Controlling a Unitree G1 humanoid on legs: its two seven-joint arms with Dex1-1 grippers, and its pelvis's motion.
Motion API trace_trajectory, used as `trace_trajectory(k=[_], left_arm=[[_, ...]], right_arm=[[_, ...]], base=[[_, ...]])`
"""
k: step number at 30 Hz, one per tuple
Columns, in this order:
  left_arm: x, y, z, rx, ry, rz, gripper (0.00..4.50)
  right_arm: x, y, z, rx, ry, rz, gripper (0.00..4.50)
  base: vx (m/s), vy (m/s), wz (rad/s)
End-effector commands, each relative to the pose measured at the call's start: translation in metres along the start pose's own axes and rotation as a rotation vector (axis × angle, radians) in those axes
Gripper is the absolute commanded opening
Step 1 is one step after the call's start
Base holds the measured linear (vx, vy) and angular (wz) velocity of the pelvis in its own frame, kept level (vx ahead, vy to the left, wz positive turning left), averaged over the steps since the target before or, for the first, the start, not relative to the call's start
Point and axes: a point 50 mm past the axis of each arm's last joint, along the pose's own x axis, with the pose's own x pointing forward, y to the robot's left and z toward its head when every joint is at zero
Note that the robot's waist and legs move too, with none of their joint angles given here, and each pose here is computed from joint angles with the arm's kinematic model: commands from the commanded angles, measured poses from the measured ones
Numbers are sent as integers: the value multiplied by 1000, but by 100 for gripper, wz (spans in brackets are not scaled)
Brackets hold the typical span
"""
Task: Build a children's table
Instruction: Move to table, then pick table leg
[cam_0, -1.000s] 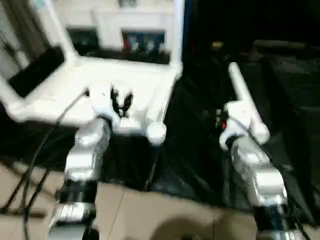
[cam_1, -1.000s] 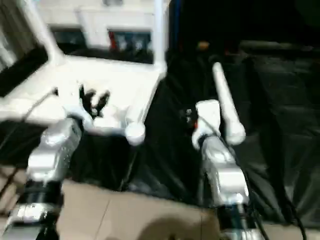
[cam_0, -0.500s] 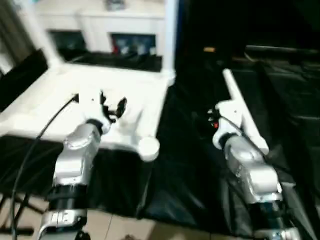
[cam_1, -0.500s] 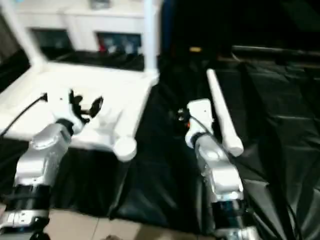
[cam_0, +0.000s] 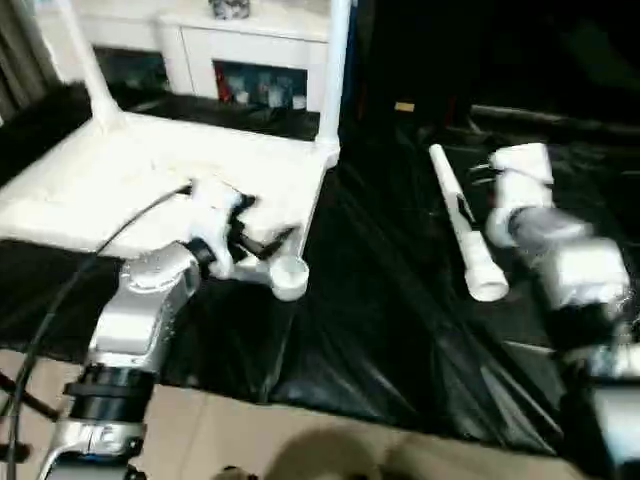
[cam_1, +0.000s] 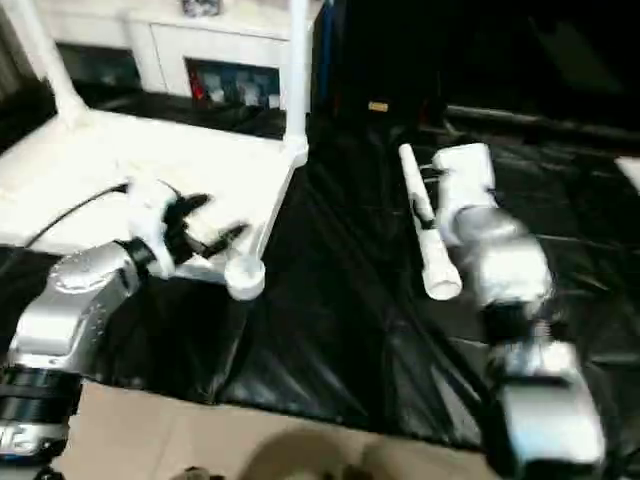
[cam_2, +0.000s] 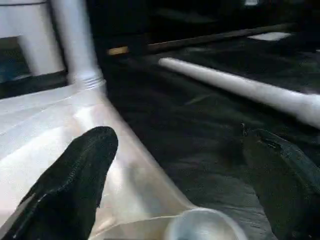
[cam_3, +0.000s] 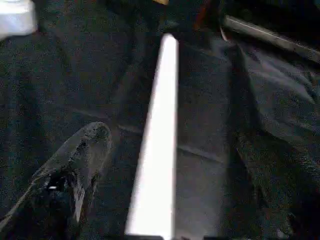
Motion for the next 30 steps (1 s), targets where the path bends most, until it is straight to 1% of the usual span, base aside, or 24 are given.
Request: trace_trajectory(k=[1, 3, 5, 6, 8, 10, 13, 15, 18, 19, 21, 22, 23, 27, 28, 30], left_arm=[[4, -5, 12, 46, -44, -66, 443], [6, -7, 17, 65, -63, -108, 443], [10, -12, 21, 55, -51, -200, 443], [10, -13, 22, 61, -48, -211, 443], [12, -15, 23, 61, -30, -251, 443], [12, -16, 24, 58, -30, -263, 443], [7, -18, 25, 55, -28, -297, 443], [4, -21, 25, 42, -3, -339, 443], [0, -24, 24, 33, 17, -383, 443], [-3, -26, 25, 38, 38, -420, 443], [-5, -27, 26, 45, 57, -444, 443], [-5, -27, 26, 45, 57, -444, 443], [-7, -27, 27, 48, 70, -452, 443], [-14, -26, 30, 47, 94, -459, 443], [-14, -26, 30, 47, 94, -459, 450], [-18, -27, 31, 52, 114, -484, 450]], right_arm=[[4, -7, -7, 0, 42, -10, 450], [7, -9, -9, 11, 79, 9, 450], [13, -9, -12, 14, 102, 46, 450], [14, -9, -13, 14, 104, 47, 450], [17, -7, -14, 72, 105, 84, 450], [18, -6, -16, 78, 105, 91, 450], [20, -3, -19, 97, 106, 108, 450], [21, -1, -24, 96, 131, 105, 450], [22, 1, -28, 106, 152, 109, 450], [22, 3, -33, 123, 176, 109, 450], [22, 4, -36, 140, 193, 110, 450], [22, 4, -36, 140, 193, 110, 450], [23, 6, -38, 165, 205, 113, 450], [22, 10, -44, 217, 245, 111, 450], [22, 10, -44, 217, 245, 111, 422], [22, 9, -46, 253, 278, 98, 409]], base=[[-32, 55, -14], [-16, 27, -7], [0, 0, 0], [0, 0, 0], [0, 0, 0], [0, 0, 0], [0, 0, 0], [31, -14, -2], [66, -27, -2], [0, 0, 0], [0, 0, 0], [0, 0, 0], [0, 0, 0], [0, 0, 0], [0, 0, 0], [0, 0, 0]])
